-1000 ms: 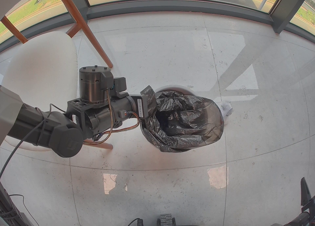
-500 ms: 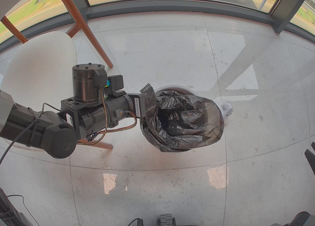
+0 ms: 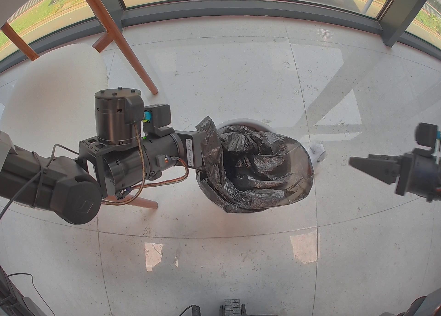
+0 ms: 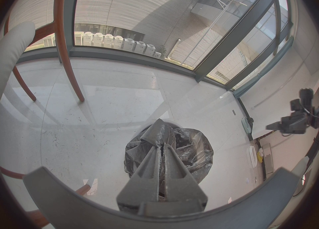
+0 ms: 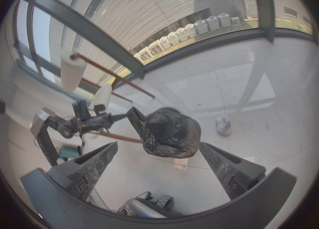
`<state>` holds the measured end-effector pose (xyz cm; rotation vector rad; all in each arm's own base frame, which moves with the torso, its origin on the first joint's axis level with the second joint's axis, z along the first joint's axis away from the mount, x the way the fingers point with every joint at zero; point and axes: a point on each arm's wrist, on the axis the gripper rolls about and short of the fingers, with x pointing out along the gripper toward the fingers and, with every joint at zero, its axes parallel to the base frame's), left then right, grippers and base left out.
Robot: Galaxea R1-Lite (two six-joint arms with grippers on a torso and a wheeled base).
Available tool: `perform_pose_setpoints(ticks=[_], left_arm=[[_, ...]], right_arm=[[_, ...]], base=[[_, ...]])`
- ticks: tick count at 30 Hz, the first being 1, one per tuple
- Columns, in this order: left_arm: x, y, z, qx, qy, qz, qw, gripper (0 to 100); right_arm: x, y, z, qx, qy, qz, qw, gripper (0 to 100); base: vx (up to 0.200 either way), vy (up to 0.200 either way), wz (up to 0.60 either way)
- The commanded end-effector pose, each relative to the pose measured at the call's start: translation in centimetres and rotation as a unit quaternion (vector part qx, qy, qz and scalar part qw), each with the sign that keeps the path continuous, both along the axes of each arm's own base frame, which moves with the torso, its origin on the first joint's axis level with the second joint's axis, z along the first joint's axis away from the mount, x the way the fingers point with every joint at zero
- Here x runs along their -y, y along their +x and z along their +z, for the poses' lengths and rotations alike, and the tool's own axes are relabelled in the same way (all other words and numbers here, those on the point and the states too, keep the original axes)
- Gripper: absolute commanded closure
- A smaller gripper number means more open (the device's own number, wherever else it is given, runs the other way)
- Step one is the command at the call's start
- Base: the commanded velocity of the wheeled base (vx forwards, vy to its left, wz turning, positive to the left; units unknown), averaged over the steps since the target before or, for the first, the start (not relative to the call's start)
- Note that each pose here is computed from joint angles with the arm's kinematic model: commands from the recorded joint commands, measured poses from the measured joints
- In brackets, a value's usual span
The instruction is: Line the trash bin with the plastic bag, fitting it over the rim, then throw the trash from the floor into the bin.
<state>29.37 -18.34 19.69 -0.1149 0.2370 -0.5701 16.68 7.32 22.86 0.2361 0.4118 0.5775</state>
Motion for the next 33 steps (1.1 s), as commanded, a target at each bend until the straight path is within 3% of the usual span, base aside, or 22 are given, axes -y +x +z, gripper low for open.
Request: perform_pose_setpoints(ticks=[1, 9, 10, 13, 14, 15, 24, 27, 33], left_arm=[[-0.6, -1.4, -0.5, -0.008, 0.013, -0.024, 0.9996, 100], [-0.4, -1.7, -0.2, -0.003, 0.01, -0.029, 0.9995, 100], [-0.5, -1.7, -0.1, -0.003, 0.009, -0.029, 0.9995, 100], [-0.5, -1.7, -0.1, -0.003, 0.01, -0.028, 0.9996, 100], [-0.5, -1.7, -0.1, -0.003, 0.01, -0.028, 0.9996, 100], [-0.5, -1.8, -0.1, -0.002, 0.009, -0.027, 0.9996, 100], [-0.5, -1.9, 0.4, 0.011, 0.0, -0.028, 0.9995, 100], [-0.6, -1.9, 0.3, 0.011, 0.0, -0.027, 0.9996, 100], [-0.5, -1.9, 0.2, 0.008, 0.003, -0.03, 0.9995, 100]], right_arm=[[-4.4, 11.7, -5.8, -0.037, -0.117, 0.121, 0.985, 0], [-4.9, 15.4, -6.3, 0.056, -0.136, 0.174, 0.9736, 0], [-4.9, 16.7, -6.2, 0.111, -0.158, 0.184, 0.9637, 0], [-4.6, 18.6, -6.1, 0.188, -0.198, 0.201, 0.9407, 0], [-4.6, 18.7, -6.1, 0.191, -0.2, 0.203, 0.9395, 0], [-4.7, 19.2, -5.8, 0.222, -0.215, 0.218, 0.9258, 0], [-4.9, 21.3, -6.6, 0.287, -0.278, 0.24, 0.8849, 0], [-5.2, 22.1, -6.8, 0.294, -0.285, 0.242, 0.8796, 0], [-5.2, 23.5, -7.3, 0.298, -0.289, 0.236, 0.8787, 0]], base=[[0.0, 0.0, 0.0], [0.0, 0.0, 0.0], [0.0, 0.0, 0.0], [0.0, 0.0, 0.0], [0.0, 0.0, 0.0], [0.0, 0.0, 0.0], [0.0, 0.0, 0.0], [0.0, 0.0, 0.0], [0.0, 0.0, 0.0]])
